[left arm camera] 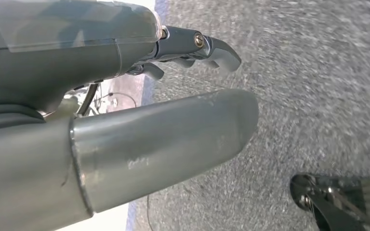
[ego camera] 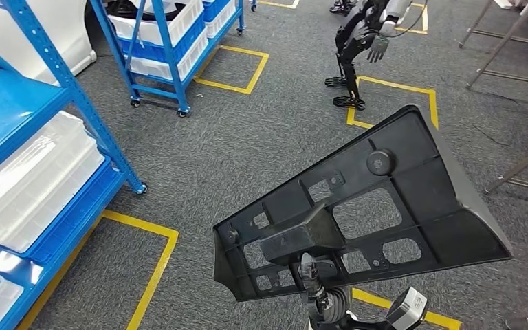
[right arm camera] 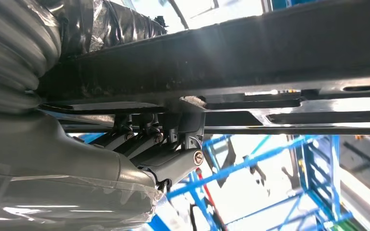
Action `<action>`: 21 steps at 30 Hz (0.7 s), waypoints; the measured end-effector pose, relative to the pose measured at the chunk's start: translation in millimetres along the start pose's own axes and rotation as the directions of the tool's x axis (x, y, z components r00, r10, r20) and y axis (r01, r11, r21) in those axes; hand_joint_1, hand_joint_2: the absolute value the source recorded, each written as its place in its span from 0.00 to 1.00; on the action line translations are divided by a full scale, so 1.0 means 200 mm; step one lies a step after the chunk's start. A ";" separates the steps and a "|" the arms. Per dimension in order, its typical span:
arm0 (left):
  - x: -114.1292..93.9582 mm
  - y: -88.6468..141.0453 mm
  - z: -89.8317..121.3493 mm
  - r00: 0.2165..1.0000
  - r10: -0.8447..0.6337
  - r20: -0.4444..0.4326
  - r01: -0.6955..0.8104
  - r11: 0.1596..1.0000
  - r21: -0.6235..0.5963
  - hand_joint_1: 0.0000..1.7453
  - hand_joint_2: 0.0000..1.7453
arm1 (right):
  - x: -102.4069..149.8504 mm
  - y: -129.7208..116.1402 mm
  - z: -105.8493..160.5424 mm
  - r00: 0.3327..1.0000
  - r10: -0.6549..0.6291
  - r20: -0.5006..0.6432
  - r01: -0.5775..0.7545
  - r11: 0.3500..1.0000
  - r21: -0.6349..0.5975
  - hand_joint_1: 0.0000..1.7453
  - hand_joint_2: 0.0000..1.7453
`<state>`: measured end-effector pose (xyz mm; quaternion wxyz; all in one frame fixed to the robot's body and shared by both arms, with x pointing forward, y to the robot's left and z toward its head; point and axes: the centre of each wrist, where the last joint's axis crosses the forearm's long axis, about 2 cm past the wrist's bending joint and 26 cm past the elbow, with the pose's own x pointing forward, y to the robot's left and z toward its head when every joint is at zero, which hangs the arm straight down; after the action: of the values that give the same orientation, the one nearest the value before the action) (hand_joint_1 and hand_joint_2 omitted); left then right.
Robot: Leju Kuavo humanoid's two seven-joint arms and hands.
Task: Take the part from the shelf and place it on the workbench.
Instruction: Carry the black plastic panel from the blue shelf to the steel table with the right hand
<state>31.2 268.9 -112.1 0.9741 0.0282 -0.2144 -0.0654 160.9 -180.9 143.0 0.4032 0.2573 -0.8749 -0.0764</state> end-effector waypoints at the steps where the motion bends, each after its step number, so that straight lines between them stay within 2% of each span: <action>1: 0.00 0.00 0.00 1.000 0.001 0.001 -0.001 1.000 0.000 0.00 0.00 | 0.00 0.00 0.00 1.000 0.001 -0.002 -0.001 1.000 -0.001 1.00 1.00; 21: 0.00 -0.01 0.00 1.000 0.006 -0.001 -0.006 1.000 -0.005 0.00 0.00 | 0.00 0.00 0.02 1.000 -0.002 -0.008 0.001 1.000 -0.024 1.00 1.00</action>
<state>30.5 266.4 -112.1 0.9745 0.0249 -0.2140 -0.0630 159.1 -181.7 140.1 0.4097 0.2536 -0.8720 -0.0860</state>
